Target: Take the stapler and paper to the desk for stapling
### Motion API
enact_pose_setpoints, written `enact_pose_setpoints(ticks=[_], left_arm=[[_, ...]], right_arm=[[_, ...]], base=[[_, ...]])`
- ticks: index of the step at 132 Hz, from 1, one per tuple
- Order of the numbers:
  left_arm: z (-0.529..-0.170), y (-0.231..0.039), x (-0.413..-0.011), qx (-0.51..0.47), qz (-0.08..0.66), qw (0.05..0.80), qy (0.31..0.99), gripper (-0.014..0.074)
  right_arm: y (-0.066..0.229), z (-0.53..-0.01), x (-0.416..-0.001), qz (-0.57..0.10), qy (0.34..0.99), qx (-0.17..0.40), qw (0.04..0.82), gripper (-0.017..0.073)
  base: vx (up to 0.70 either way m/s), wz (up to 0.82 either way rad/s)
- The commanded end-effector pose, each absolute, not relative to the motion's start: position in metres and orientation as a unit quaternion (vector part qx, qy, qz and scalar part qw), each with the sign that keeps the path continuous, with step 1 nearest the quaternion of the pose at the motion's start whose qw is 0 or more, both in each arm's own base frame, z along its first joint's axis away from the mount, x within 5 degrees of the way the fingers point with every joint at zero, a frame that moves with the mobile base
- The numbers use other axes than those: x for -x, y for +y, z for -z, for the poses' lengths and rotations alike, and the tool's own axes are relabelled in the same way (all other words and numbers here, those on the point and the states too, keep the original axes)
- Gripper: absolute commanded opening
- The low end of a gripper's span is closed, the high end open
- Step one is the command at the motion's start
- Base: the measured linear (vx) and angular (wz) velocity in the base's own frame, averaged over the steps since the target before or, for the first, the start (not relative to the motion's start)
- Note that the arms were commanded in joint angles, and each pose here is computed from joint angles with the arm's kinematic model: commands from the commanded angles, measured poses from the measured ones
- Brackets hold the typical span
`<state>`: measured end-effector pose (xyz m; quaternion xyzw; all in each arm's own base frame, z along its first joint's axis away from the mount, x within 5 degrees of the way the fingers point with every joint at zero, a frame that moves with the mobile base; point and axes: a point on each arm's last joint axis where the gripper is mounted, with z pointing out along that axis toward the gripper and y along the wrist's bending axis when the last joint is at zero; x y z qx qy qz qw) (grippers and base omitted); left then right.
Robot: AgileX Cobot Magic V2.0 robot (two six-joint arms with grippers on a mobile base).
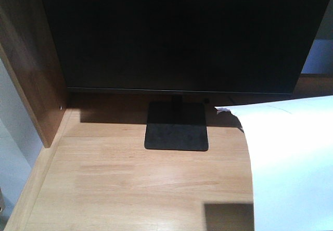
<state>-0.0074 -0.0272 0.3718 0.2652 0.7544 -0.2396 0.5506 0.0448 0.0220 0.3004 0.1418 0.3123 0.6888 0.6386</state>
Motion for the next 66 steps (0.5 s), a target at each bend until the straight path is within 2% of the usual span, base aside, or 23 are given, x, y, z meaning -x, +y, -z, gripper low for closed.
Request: enact_pose_setpoints(ticks=[1,66], left_arm=[[-0.3889,-0.0283,0.0048,-0.244,0.261,0.593,0.721,-0.0006],[-0.3889,-0.0283,0.0048,-0.244,0.261,0.593,0.721,-0.0006]], right_arm=[[0.0217,-0.3105,-0.0414,-0.693,0.290,-0.122,0.649,-0.0006],[0.0217,-0.3105,-0.0414,-0.693,0.290,-0.122,0.649,-0.0006]], base=[[0.00,0.00],[0.00,0.00]])
